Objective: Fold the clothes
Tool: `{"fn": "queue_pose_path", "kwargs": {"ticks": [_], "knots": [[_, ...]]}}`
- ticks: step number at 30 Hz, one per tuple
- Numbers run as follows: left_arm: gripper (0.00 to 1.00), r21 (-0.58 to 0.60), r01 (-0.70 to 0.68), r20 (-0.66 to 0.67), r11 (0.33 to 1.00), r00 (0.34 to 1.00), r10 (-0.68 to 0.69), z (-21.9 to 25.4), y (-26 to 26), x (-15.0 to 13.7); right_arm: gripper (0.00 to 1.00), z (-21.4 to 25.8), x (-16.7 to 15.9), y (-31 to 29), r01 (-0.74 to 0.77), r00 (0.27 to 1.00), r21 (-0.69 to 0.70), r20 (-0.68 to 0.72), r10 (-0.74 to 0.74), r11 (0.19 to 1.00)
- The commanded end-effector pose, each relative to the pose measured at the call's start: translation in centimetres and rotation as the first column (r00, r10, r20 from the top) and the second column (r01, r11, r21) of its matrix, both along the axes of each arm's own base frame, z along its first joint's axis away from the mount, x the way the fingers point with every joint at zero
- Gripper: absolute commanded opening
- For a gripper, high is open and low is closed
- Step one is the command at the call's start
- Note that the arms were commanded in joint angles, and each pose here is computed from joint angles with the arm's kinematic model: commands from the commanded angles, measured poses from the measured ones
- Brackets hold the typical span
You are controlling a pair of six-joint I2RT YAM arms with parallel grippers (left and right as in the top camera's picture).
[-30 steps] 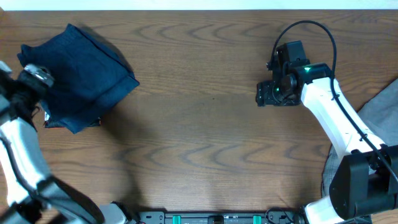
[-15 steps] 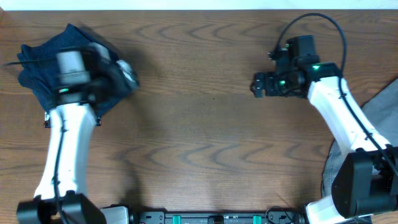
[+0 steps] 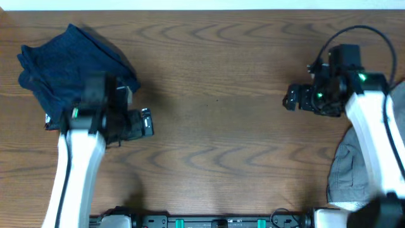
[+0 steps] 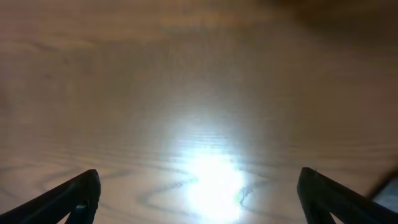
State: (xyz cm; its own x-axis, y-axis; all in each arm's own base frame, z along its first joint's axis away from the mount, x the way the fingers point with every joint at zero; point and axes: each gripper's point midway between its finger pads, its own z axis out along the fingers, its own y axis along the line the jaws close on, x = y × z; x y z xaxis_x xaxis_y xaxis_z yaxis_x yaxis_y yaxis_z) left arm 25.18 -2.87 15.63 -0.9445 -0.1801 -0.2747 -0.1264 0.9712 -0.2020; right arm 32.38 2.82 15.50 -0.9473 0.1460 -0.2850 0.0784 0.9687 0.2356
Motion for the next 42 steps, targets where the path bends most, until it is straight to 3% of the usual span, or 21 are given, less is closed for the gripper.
{"fn": "queue_pose_path", "kwargs": {"ticks": [1, 5, 8, 12, 16, 28, 33, 35, 42], "knots": [[0.98, 0.023, 0.01, 0.171, 1.0, 0.985, -0.013, 1.6, 0.3, -1.9, 0.99, 2.6, -1.3, 0.4, -0.002, 0.986, -0.032, 0.168, 0.007, 0.999], [0.98, -0.002, -0.021, 0.399, 1.0, 0.917, 0.02, 3.4, 0.3, -3.5, 0.99, 4.4, -3.1, 0.8, -0.001, 0.916, -0.083, 0.4, 0.034, 0.997], [0.98, -0.022, -0.031, 0.567, 0.999, 0.823, 0.038, 5.5, 0.3, -4.1, 0.99, 5.2, -4.9, 0.9, 0.003, 0.853, -0.086, 0.52, 0.042, 0.996], [0.98, -0.027, -0.028, 0.682, 0.999, 0.73, 0.039, 8.0, 0.3, -5.7, 0.99, 5.4, -7.7, 0.7, 0.009, 0.815, -0.075, 0.579, 0.037, 0.997], [0.98, -0.029, -0.026, 0.729, 0.999, 0.683, 0.039, 9.1, 0.4, -6.6, 0.99, 4.8, -10.1, 0.5, 0.006, 0.829, -0.077, 0.558, 0.038, 0.997], [0.98, -0.027, -0.028, 0.676, 0.999, 0.735, 0.039, 7.5, 0.4, -7.5, 0.99, 0.7, -14.6, 0.1, -0.014, 0.935, -0.097, 0.35, 0.047, 0.995], [0.98, -0.026, -0.029, 0.661, 0.999, 0.749, 0.039, 7.1, 0.4, -7.8, 0.99, 1.2, -14.7, -0.3, -0.013, 0.922, -0.126, 0.383, 0.06, 0.992], [0.98, -0.026, -0.029, 0.661, 0.999, 0.749, 0.039, 7.1, 0.4, -7.8, 0.99, 2.2, -14.2, -0.3, -0.016, 0.889, -0.137, 0.452, 0.077, 0.99], [0.98, -0.026, -0.029, 0.661, 0.999, 0.749, 0.039, 7.1, 0.4, -7.8, 0.99, 6.1, -11.4, 0.0, -0.013, 0.593, -0.225, 0.783, 0.189, 0.974]]}}
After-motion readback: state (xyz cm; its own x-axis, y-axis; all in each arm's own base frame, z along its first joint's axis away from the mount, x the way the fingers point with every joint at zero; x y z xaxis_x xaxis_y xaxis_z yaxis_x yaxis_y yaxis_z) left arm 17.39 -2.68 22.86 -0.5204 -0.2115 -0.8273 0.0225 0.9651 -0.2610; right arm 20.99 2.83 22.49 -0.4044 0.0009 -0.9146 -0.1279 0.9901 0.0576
